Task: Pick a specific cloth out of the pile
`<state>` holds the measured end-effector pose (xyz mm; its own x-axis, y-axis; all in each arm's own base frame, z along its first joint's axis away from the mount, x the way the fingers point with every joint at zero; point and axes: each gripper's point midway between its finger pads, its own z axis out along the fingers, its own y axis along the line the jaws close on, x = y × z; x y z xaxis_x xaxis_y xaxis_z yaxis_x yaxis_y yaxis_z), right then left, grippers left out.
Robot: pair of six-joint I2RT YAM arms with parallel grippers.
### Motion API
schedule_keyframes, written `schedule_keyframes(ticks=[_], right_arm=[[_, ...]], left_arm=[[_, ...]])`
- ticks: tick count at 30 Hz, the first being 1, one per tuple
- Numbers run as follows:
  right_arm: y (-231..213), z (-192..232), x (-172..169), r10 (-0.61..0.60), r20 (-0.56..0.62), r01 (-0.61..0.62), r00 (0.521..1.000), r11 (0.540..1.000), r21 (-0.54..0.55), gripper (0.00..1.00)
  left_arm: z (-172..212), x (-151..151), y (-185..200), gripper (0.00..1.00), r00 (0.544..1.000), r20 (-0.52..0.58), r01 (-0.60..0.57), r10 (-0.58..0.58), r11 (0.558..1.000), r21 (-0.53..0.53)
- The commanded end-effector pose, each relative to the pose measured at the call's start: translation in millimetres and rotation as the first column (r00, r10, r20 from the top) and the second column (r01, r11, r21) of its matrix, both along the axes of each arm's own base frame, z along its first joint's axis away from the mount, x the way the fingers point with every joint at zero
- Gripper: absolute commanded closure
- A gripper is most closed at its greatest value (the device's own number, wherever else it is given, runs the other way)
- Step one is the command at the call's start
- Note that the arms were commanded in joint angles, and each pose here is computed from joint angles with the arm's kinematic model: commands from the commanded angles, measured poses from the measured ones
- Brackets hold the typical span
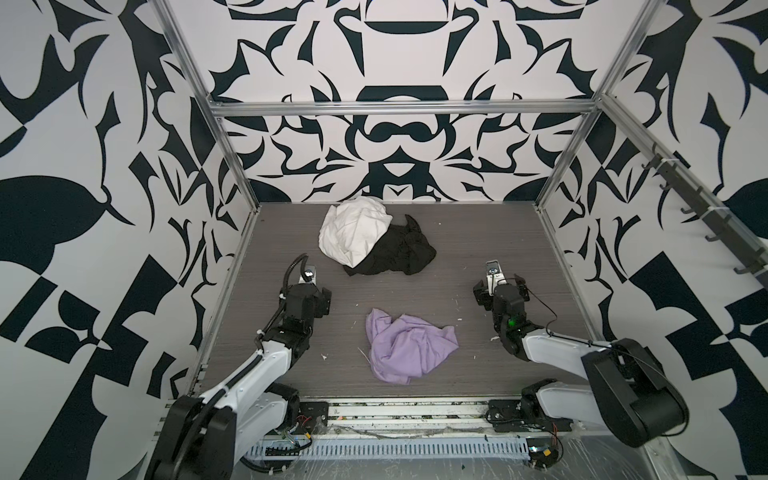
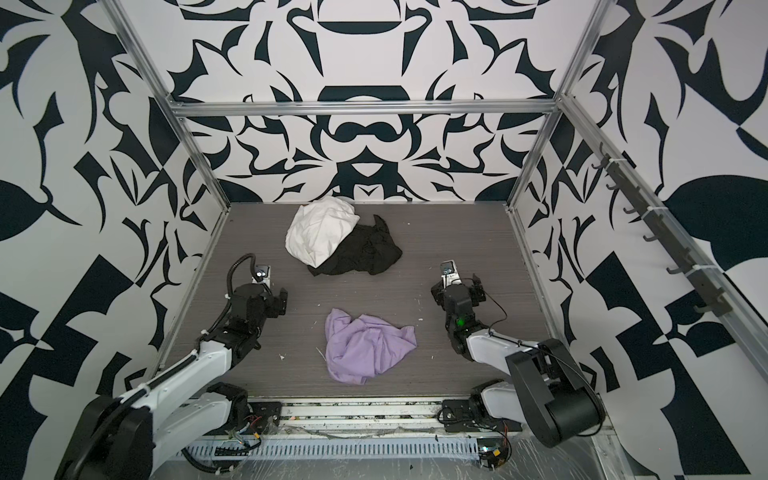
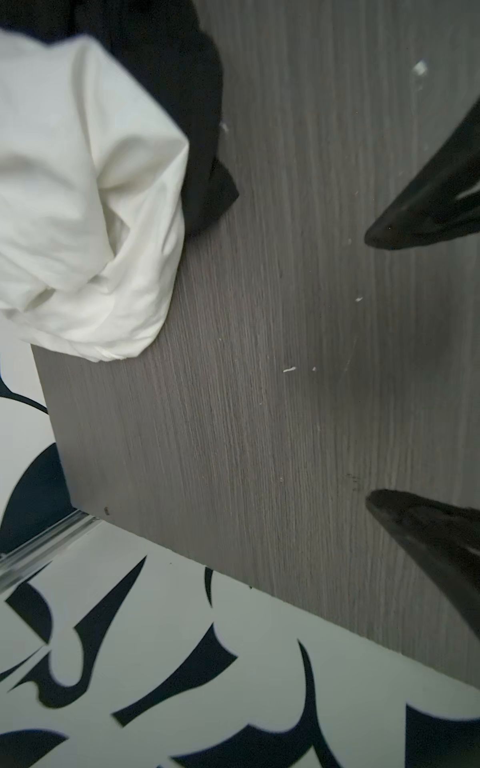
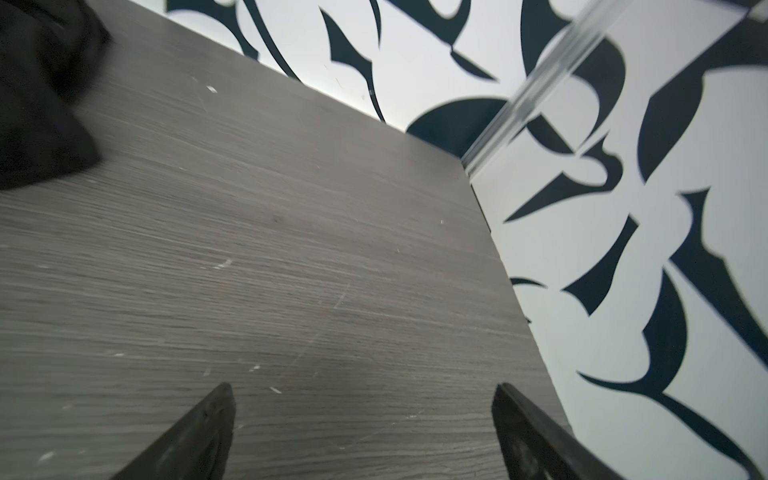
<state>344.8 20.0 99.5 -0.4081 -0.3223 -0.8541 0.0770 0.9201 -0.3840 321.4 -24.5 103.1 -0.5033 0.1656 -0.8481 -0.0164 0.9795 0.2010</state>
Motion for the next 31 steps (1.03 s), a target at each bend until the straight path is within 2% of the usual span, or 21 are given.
schedule_keyframes(ticks=[1, 7, 8, 9, 13, 16, 19, 21, 24, 31], right_arm=[[10, 19, 14, 0.032, 0.124, -0.045, 0.992, 0.993, 0.106, 0.03], [6, 5, 27, -0.002, 0.137, -0.02, 0.991, 0.987, 0.157, 0.08], [1, 5, 26, -0.018, 0.162, -0.011, 0.987, 0.984, 0.178, 0.08], [-5, 0, 24, -0.03, 0.158, -0.003, 0.987, 0.979, 0.205, 0.0], [-8, -11, 35, -0.031, 0.113, 0.006, 0.993, 0.976, 0.217, 0.0], [-19, -14, 39, -0.08, 0.076, 0.058, 0.994, 0.965, 0.255, 0.0], [-22, -15, 37, -0.092, 0.078, 0.07, 0.993, 0.967, 0.246, 0.0], [-19, -17, 40, -0.07, 0.056, 0.053, 0.996, 0.964, 0.261, 0.0], [-3, -23, 45, 0.066, 0.014, -0.067, 0.998, 0.944, 0.322, 0.0], [-6, -22, 44, 0.062, 0.025, -0.066, 0.998, 0.945, 0.319, 0.0]], left_arm=[[22, 32, -10, 0.09, 0.99, 0.123, 0.079, -0.065, 0.991, -0.108], [7, 52, 0, 0.14, 0.986, 0.134, 0.119, -0.097, 0.979, -0.165], [8, 55, 1, 0.19, 0.984, 0.145, 0.129, -0.104, 0.976, -0.173], [8, 58, 2, 0.2, 0.984, 0.15, 0.126, -0.098, 0.974, -0.188], [-6, 65, 5, 0.21, 0.985, 0.155, 0.107, -0.074, 0.971, -0.216], [-17, 73, 14, 0.16, 0.986, 0.164, 0.052, -0.017, 0.976, -0.21], [-17, 72, 13, 0.0, 0.986, 0.167, 0.06, -0.025, 0.976, -0.211], [-18, 73, 14, 0.01, 0.986, 0.167, 0.052, -0.016, 0.976, -0.211], [-20, 75, 15, 0.0, 0.987, 0.16, 0.048, -0.014, 0.976, -0.21], [-17, 74, 13, 0.01, 0.986, 0.167, 0.055, -0.019, 0.975, -0.215]])
